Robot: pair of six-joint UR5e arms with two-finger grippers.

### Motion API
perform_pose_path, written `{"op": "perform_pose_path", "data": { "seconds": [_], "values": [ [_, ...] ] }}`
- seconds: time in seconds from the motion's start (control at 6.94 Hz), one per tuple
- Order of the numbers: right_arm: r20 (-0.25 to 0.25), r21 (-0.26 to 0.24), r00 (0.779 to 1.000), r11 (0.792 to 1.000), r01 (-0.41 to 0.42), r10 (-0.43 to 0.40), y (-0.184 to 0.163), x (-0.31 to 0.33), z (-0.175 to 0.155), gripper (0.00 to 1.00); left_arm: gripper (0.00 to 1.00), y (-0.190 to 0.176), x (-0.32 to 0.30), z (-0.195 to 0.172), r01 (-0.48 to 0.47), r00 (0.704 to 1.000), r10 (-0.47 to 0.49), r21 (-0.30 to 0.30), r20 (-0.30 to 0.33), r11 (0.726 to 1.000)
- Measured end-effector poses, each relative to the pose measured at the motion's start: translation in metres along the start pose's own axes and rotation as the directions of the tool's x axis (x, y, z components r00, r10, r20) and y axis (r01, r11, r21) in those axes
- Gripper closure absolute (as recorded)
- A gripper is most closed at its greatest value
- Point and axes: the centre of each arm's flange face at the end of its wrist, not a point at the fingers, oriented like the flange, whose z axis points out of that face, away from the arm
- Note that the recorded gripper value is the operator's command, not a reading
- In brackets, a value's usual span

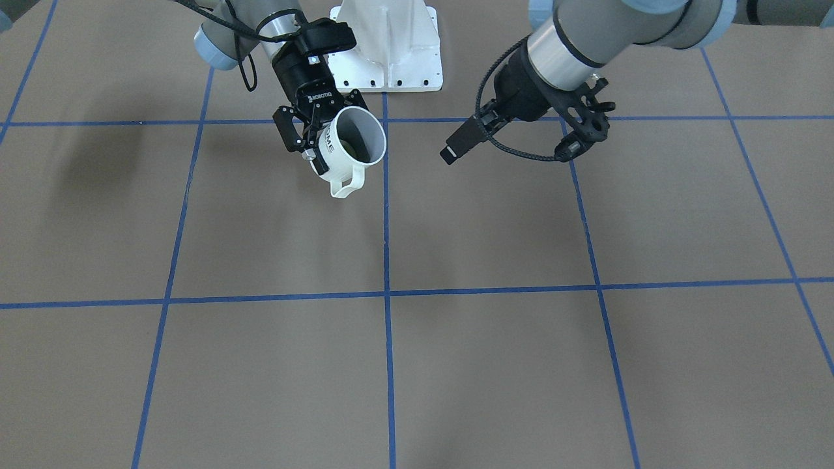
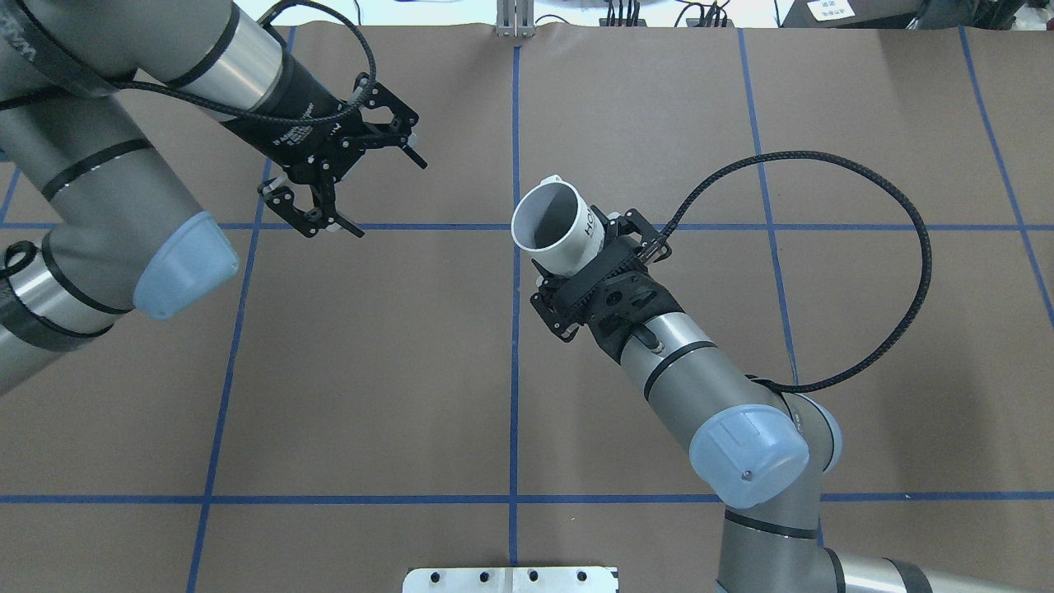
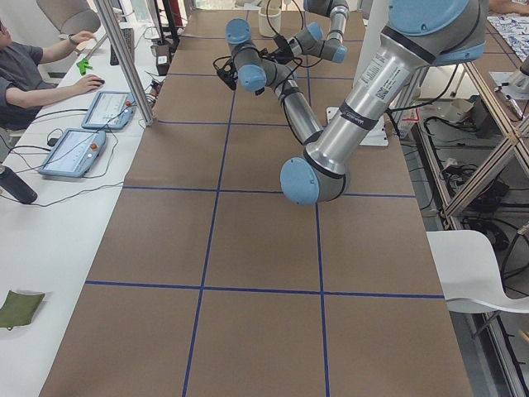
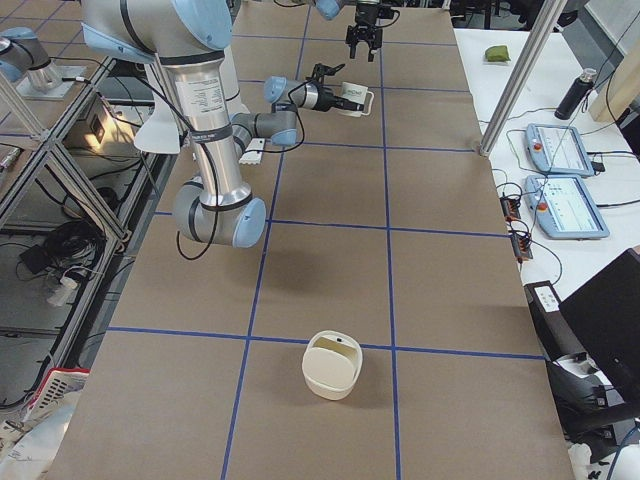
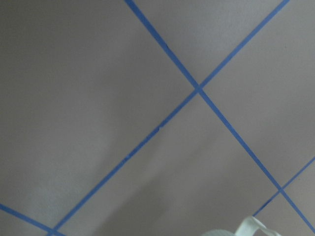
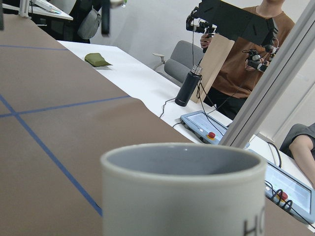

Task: Left arm hands cup to right arm to dump lemon

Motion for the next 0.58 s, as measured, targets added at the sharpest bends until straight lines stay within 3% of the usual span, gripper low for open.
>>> {"op": "perform_pose_path", "data": {
  "seconds": [0.29, 0.43, 0.58],
  "values": [
    [-0.044, -0.060, 0.998, 0.997, -0.042, 0.039, 0.012, 0.027, 0.015, 0.81, 0.00, -0.063, -0.050, -0.014, -0.153, 0.988, 0.151, 0.036, 0.044, 0.988],
    [-0.036, -0.098, 0.995, 0.991, -0.092, 0.089, 0.009, 0.050, 0.026, 0.82, 0.00, -0.095, -0.080, -0.022, -0.256, 0.965, 0.251, 0.057, 0.076, 0.965],
    [0.004, -0.166, 0.991, 0.977, -0.134, 0.136, 0.004, 0.085, 0.040, 0.82, 0.00, -0.128, -0.112, -0.033, -0.360, 0.929, 0.350, 0.070, 0.122, 0.930]
  ]
}}
